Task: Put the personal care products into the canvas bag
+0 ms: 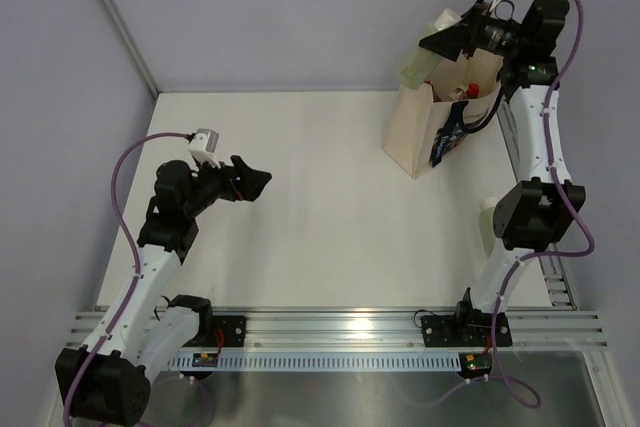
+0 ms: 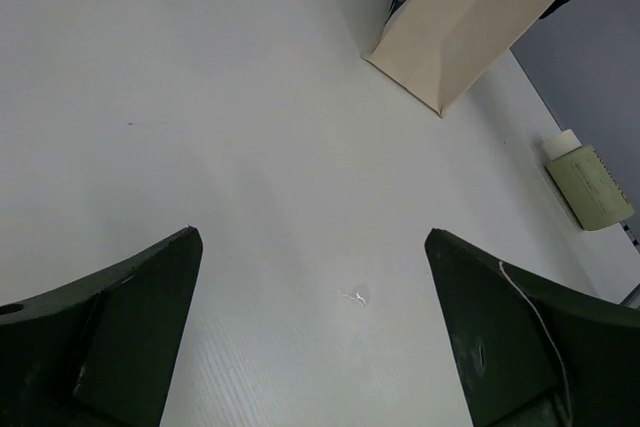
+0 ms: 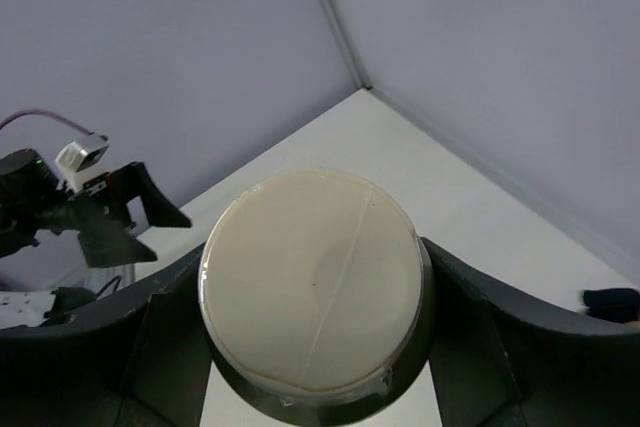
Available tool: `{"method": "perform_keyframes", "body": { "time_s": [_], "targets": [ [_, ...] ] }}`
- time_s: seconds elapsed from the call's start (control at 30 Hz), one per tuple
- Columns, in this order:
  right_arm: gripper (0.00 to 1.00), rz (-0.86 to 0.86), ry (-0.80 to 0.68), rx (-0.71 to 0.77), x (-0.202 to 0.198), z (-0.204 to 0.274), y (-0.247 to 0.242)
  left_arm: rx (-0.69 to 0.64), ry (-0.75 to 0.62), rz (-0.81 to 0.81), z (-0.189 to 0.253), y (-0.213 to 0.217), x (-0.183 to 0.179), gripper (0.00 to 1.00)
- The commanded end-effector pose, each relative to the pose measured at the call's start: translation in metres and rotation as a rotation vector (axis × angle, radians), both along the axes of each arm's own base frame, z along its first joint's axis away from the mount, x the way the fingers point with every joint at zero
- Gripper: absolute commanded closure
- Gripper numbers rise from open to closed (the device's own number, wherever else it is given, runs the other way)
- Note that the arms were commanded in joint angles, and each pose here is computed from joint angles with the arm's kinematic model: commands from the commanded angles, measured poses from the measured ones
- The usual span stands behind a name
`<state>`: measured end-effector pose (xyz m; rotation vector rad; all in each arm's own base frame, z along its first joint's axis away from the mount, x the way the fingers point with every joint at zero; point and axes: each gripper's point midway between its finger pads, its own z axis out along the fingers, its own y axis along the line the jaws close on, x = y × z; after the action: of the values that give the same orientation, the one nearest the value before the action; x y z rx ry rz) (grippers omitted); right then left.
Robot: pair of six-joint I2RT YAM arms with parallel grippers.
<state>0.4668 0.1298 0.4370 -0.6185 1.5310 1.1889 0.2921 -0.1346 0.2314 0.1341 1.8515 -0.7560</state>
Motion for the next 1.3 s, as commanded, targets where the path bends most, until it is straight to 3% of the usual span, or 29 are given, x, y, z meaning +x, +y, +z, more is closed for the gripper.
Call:
{"method": "perform_keyframes", "body": {
  "time_s": [0.0, 0.03, 0.1, 0.13, 0.2, 0.37, 0.57, 0.83, 0.93, 0.97, 1.0, 1.2, 1.27],
  "targets": [
    [1.00, -0.172, -0.147, 0.016, 0.017, 0.058, -0.040, -0.017, -0.077, -0.027, 0.016, -0.005, 0.003, 0.01],
    [1.00, -0.217, -0.094, 0.010, 0.026, 0.049, -0.053, -0.017, -0.074, -0.027, 0.014, -0.005, 0.003, 0.01],
    [1.00, -0.349, -0.142, -0.031, 0.045, 0.051, -0.091, -0.020, -0.073, -0.025, 0.013, -0.005, 0.003, 0.01],
    [1.00, -0.392, -0.091, -0.049, 0.057, 0.032, -0.103, -0.022, -0.075, -0.026, 0.013, -0.005, 0.003, 0.01],
    [1.00, -0.488, -0.141, -0.150, 0.077, 0.017, -0.124, -0.028, -0.072, -0.028, 0.010, -0.006, 0.004, 0.01],
    [1.00, -0.561, -0.053, -0.308, 0.105, -0.053, -0.132, -0.030, -0.071, -0.038, 0.012, -0.009, 0.008, 0.01],
    [1.00, -0.457, 0.009, -0.455, 0.104, -0.124, -0.094, -0.020, -0.079, -0.040, 0.016, -0.008, 0.010, 0.01],
    [0.98, -0.376, 0.191, -0.510, 0.082, -0.185, -0.067, -0.029, -0.077, -0.038, 0.010, -0.008, 0.005, 0.01],
    [0.84, -0.365, 0.250, -0.524, 0.075, -0.202, -0.066, -0.031, -0.079, -0.040, 0.009, -0.008, 0.005, 0.01],
    [0.65, -0.359, 0.266, -0.556, 0.071, -0.212, -0.065, -0.034, -0.078, -0.045, 0.008, -0.009, 0.004, 0.01],
    [0.54, -0.354, 0.272, -0.574, 0.069, -0.217, -0.066, -0.036, -0.080, -0.048, 0.009, -0.010, 0.004, 0.01],
    [0.06, -0.416, 0.202, -0.656, 0.061, -0.181, -0.081, -0.033, -0.087, -0.052, 0.010, -0.010, 0.006, 0.01],
    [0.01, -0.451, 0.167, -0.649, 0.059, -0.160, -0.086, -0.030, -0.088, -0.056, 0.008, -0.011, 0.007, 0.01]
  ]
}}
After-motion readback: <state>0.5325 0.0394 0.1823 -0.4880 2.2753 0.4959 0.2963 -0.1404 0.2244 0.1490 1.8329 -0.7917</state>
